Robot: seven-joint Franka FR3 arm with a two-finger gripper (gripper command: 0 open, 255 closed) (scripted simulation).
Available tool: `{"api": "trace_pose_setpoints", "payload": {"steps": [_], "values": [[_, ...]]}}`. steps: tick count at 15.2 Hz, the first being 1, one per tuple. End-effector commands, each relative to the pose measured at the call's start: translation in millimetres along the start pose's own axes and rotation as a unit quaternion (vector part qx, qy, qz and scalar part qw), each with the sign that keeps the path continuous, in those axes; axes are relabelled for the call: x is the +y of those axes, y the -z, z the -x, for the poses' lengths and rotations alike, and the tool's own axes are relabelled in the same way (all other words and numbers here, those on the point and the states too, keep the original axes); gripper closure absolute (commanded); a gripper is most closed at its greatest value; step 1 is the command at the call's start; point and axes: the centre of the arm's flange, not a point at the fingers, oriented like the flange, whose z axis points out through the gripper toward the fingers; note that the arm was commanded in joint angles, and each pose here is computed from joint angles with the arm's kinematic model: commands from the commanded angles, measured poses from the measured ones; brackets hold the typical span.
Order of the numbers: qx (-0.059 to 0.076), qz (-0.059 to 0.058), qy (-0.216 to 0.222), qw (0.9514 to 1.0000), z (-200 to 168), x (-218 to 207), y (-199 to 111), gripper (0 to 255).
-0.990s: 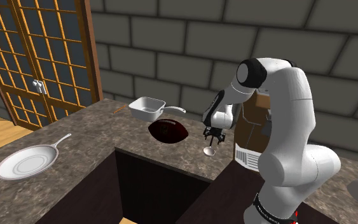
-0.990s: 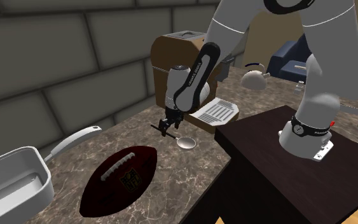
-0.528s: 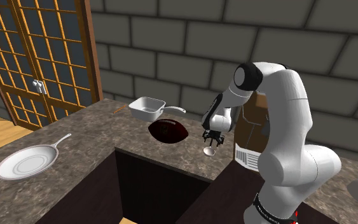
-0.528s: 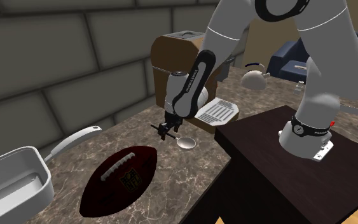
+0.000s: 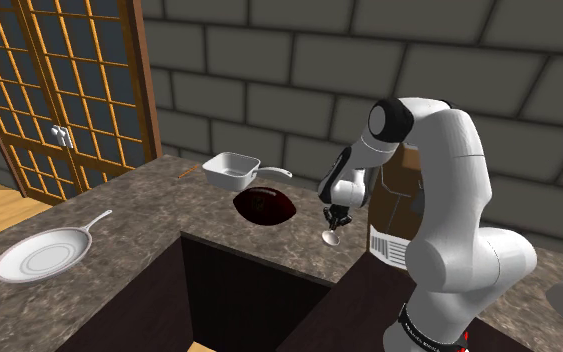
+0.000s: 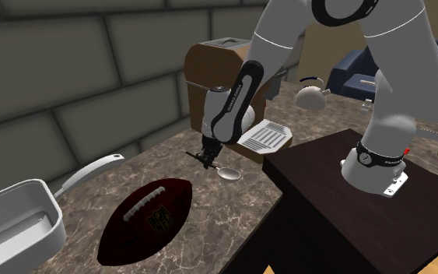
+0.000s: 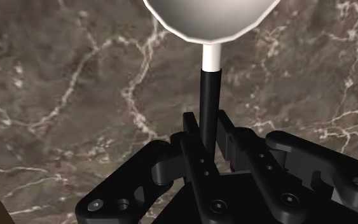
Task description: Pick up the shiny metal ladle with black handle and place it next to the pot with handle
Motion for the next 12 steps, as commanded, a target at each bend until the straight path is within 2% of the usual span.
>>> {"api": "trace_pose_setpoints", "payload": {"steps": [1,6,12], "values": [[-0.001,-0.003,0.005,1.0000,2,-7,-1,255],[-0.001,-0.003,0.005,1.0000,3,-6,-1,255],[-0.001,-0.003,0.005,1.0000,0,-9,30,255]]}}
